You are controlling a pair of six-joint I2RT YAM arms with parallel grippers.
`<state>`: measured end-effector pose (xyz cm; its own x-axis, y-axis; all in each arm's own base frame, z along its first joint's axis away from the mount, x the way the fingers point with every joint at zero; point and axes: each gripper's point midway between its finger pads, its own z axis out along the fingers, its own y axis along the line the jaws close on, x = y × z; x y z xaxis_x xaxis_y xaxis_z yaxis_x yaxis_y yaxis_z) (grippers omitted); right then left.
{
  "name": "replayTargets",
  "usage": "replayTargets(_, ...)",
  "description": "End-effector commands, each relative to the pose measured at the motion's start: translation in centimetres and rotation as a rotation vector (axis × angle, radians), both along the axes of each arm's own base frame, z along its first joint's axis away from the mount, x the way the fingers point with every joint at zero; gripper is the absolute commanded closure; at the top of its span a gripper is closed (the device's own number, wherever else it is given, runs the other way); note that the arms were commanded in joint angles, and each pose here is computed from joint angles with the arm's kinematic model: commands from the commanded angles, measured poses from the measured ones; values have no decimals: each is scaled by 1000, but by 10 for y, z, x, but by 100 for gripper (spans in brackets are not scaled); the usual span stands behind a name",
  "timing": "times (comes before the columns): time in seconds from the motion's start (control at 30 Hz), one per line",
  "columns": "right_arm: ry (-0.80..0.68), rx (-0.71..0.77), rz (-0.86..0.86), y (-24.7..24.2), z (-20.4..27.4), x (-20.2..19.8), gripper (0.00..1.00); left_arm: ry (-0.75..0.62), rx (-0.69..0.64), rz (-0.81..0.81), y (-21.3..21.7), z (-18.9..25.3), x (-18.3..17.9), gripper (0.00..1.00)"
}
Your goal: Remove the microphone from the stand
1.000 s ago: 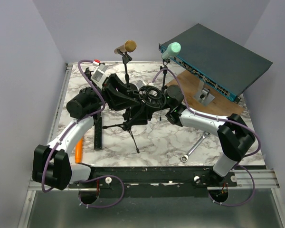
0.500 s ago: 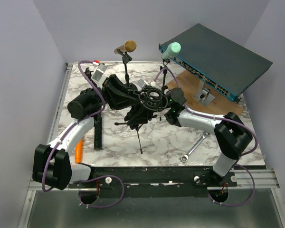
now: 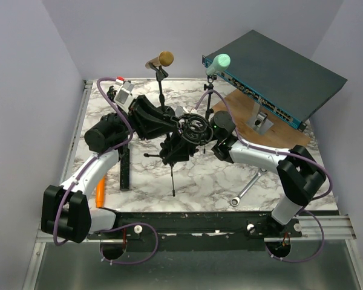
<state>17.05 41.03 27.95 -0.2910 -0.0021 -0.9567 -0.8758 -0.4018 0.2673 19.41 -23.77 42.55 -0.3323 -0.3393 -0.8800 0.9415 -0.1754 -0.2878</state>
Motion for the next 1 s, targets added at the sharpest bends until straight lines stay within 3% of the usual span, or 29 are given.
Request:
replayTargets(0.0,-29,-7,9,-2,1,-5,64,-133,-107,36,10,27,-17,100)
replayTargets(0.13,-31,-20,8,-2,-1,-4,85,-133,-106,45,13,28,-17,100)
replayTargets(0.27,-29,-33,-18,-3,4,-2,97,-150,-54,43,17,23,-19,99)
replayTargets(0.37,-32,-48,-43,-5,13,0,99,-152,40,42,20,10,-17,72)
replayTargets(0.5,-39,-77,-92,-6,22,5,99,-158,155,78,27,-14,-11,28)
replayTargets(0.63,-55,-102,-150,-7,26,12,99,-217,237,192,37,-30,-1,3)
replayTargets(0.8,-61,-129,-200,-6,27,20,99,-306,368,433,46,-41,17,1)
replayTargets(0.97,-56,-136,-206,-3,31,24,99,-236,444,521,51,-54,29,8)
